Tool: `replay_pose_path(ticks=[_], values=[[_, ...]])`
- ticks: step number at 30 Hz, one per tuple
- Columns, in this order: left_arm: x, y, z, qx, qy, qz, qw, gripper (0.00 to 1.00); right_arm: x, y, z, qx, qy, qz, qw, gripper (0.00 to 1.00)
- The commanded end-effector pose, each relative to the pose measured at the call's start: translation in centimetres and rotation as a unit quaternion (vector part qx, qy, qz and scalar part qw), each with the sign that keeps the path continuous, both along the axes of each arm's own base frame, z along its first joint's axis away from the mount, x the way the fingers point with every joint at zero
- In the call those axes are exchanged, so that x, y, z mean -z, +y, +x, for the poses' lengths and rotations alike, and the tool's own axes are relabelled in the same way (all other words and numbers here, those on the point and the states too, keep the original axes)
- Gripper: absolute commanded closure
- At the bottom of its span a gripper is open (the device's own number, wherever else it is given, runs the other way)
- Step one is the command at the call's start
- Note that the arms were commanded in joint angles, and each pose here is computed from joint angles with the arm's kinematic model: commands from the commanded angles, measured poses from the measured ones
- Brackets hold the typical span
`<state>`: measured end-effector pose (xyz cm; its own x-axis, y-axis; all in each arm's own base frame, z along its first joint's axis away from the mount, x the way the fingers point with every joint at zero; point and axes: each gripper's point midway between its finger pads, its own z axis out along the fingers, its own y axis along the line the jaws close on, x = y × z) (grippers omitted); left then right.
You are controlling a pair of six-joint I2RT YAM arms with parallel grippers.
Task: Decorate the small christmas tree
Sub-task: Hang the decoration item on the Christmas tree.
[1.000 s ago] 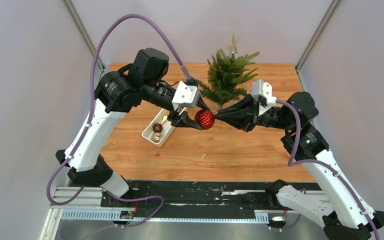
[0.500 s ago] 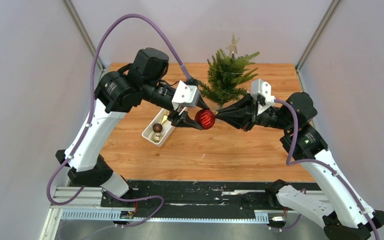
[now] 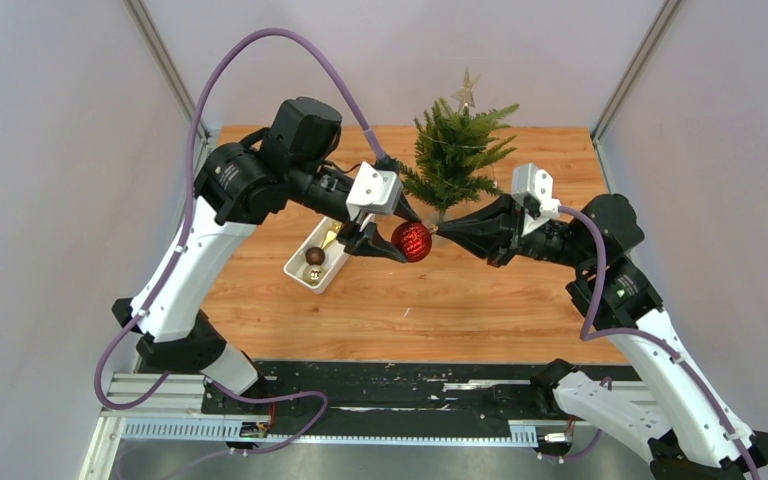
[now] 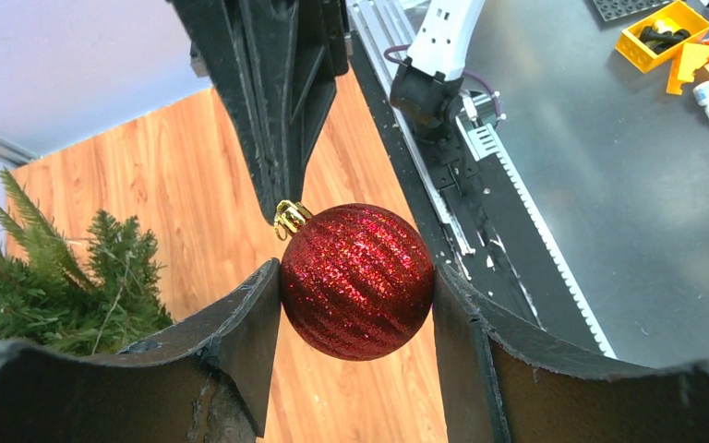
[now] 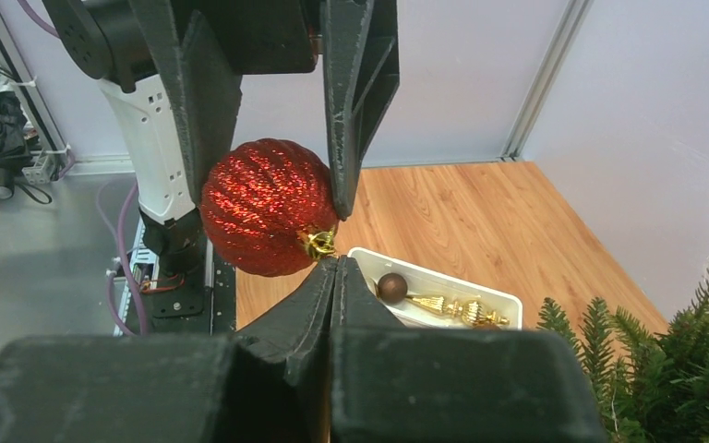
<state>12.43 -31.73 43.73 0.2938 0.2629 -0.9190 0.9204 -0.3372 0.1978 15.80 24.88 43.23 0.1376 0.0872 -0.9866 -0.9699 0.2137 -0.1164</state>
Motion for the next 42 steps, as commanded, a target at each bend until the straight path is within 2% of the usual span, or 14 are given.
replay_pose_path(ticks=[1,20,30,34,36,38,42], values=[[-1.3,0.3,-0.6,-0.005,-0.005,-0.018,1.000,1.00,-0.9,-0.6,-0.4,0.013,-0.023,0.015,1.000,1.00],[-0.6,0.3,1.4,-0.055,-0.026,-0.005,0.998,1.00,0.3,-2.3,1.5,0.094,-0.005,-0.002,0.996,1.00],[0.3,-0.1,3.3,-0.092,-0.036,0.007,0.995,1.00,1.1,-2.8,4.0,0.154,0.037,0.007,0.987,1.00],[1.5,-0.2,4.7,-0.111,-0.054,0.025,0.992,1.00,0.4,-3.2,5.4,0.187,0.034,0.023,0.982,1.00],[1.7,-0.2,5.2,-0.114,-0.069,0.029,0.991,1.00,0.0,-3.0,6.3,0.197,0.037,0.024,0.979,1.00],[2.0,0.0,6.4,-0.128,-0.112,0.039,0.985,1.00,0.2,-2.8,7.3,0.207,0.048,0.018,0.977,1.00],[3.1,0.9,9.0,-0.135,-0.238,0.072,0.959,1.00,1.4,-2.5,8.2,0.214,0.089,0.007,0.973,1.00]])
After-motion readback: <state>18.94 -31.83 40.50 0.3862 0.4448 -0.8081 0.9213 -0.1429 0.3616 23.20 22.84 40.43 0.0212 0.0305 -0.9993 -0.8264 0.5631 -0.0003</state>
